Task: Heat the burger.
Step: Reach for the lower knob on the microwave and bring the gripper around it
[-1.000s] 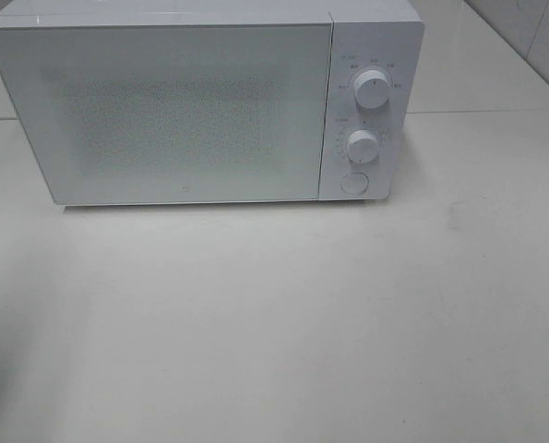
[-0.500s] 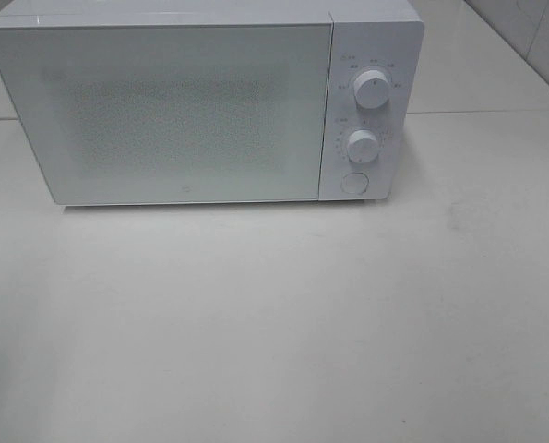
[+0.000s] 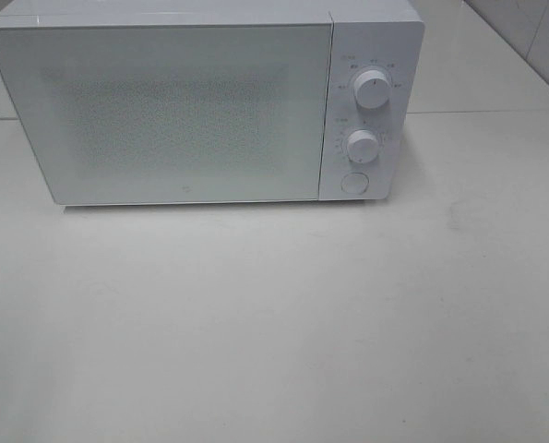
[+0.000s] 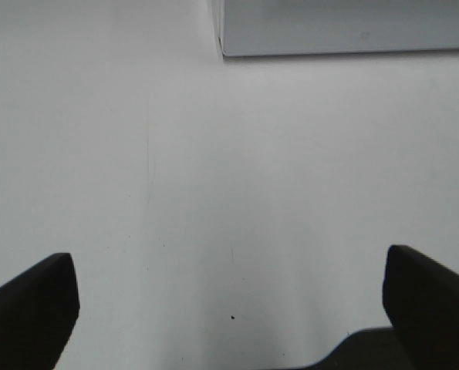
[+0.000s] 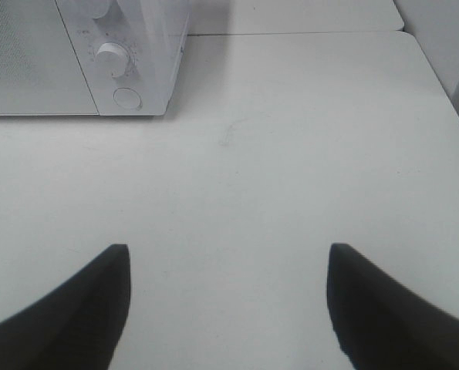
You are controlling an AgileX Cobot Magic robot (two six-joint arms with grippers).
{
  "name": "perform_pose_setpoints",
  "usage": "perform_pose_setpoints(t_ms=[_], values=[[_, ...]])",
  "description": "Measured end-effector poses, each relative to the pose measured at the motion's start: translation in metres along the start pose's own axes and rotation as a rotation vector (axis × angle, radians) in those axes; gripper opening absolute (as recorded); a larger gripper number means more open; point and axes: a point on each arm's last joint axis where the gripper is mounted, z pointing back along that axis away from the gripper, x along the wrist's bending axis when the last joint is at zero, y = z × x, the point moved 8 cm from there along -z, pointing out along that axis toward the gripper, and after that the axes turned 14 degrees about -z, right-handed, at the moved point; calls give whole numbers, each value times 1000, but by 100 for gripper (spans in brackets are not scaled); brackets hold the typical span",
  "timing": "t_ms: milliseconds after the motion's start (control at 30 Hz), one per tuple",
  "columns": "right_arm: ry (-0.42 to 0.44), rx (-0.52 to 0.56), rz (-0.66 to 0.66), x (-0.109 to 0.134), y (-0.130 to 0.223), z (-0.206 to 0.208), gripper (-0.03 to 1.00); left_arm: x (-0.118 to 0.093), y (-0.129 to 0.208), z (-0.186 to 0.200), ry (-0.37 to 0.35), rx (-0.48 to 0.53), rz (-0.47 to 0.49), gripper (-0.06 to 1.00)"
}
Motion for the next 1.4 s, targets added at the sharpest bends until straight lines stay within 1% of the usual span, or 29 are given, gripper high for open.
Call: perform_pose_setpoints(t_ms=[33, 67, 100, 133, 233, 300, 1033, 1133, 1167, 1200, 1233, 1400], values=[[0, 0, 0, 0, 0, 0, 71, 2, 0, 6, -28, -40, 13, 99], [0, 0, 0, 0, 0, 0, 71, 2, 0, 6, -28, -40, 13, 99], [0, 0, 0, 0, 0, 0, 71, 2, 1, 9, -42, -62, 18, 99], [0, 0, 0, 0, 0, 0, 71, 3, 1, 15, -71, -97, 29, 99], [0, 0, 0, 0, 0, 0, 71, 4, 2, 18, -88, -115, 36, 99], [0, 0, 0, 0, 0, 0, 71, 5, 3, 25, -122, -164, 45, 99], [0, 0, 0, 0, 0, 0, 71, 5, 3, 26, -125, -166, 46, 99], [-8, -21, 0, 1, -4, 1, 71, 5, 3, 26, -125, -166, 46, 99], [-21, -56, -1, 4, -11, 4, 71, 5, 3, 26, -125, -166, 46, 99], [-21, -56, -1, 4, -11, 4, 71, 5, 3, 26, -125, -166, 46, 99], [-31, -81, 0, 7, -18, 4, 71, 5, 3, 26, -125, -166, 46, 99], [-43, -103, 4, 13, -33, -6, 71, 5, 3, 25, -124, -164, 46, 99]])
